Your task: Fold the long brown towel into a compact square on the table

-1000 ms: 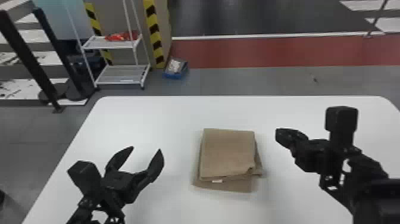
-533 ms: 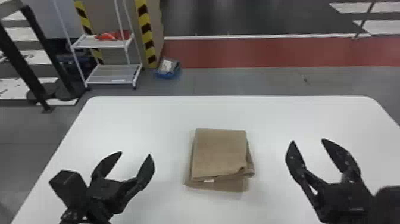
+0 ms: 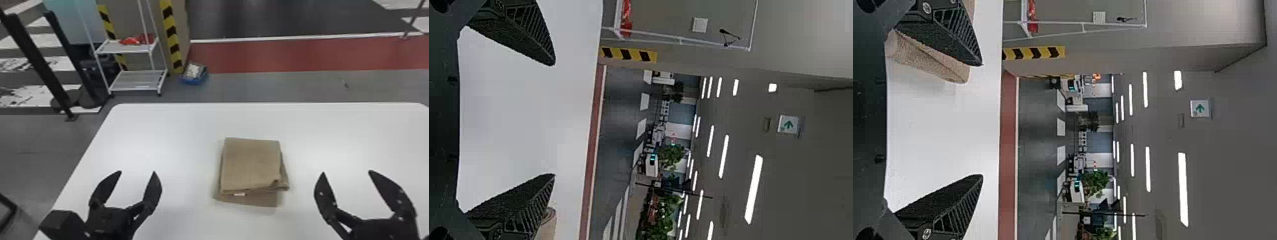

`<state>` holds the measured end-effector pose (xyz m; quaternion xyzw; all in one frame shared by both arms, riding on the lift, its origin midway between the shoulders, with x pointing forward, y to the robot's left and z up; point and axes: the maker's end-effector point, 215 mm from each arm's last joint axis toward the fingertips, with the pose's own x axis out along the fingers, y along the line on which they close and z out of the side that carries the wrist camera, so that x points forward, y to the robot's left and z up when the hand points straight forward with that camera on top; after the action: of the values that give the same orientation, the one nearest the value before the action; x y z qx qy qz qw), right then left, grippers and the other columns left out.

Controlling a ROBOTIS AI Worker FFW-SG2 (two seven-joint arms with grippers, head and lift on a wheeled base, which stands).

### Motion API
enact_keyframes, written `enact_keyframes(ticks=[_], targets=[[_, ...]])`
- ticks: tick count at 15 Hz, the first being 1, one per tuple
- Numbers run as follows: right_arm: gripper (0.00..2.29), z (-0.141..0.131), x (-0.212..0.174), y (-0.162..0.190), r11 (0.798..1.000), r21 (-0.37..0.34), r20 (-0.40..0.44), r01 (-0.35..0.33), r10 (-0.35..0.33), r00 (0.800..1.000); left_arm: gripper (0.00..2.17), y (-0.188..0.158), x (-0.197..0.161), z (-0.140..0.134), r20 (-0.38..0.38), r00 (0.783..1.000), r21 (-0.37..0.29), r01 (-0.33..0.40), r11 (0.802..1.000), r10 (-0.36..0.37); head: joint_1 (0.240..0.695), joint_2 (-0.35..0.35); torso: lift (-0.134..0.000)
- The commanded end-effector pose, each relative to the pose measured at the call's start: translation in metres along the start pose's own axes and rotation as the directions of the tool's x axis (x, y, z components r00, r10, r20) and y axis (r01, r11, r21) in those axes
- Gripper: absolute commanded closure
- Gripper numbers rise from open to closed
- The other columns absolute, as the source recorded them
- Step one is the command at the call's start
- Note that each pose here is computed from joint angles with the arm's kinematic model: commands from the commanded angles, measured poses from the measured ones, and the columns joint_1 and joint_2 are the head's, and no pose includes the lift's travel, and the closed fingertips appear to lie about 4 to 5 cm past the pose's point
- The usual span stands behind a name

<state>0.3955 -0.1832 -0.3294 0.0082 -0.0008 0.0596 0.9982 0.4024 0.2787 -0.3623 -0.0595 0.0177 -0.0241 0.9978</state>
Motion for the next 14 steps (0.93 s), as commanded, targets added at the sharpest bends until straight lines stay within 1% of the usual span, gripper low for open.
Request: enact_keyframes(ticks=[1, 14], targets=[[0.08, -0.0011, 0.0000, 0.0033, 1.000, 0.005, -0.003, -0.004, 0.004, 1.000, 0.08, 0.0034, -0.0027, 0.0039, 0.009, 1.000, 0.006, -0.011, 1.000, 0.011, 0.695, 0.135, -0.124], [0.09, -0.0074, 0.0035, 0.0080, 1.000, 0.010, -0.008, -0.012, 0.013, 1.000, 0.08, 0.0130, -0.0077, 0.0061, 0.010, 1.000, 0.019, -0.024, 1.000, 0.024, 0.695, 0.166, -0.124]])
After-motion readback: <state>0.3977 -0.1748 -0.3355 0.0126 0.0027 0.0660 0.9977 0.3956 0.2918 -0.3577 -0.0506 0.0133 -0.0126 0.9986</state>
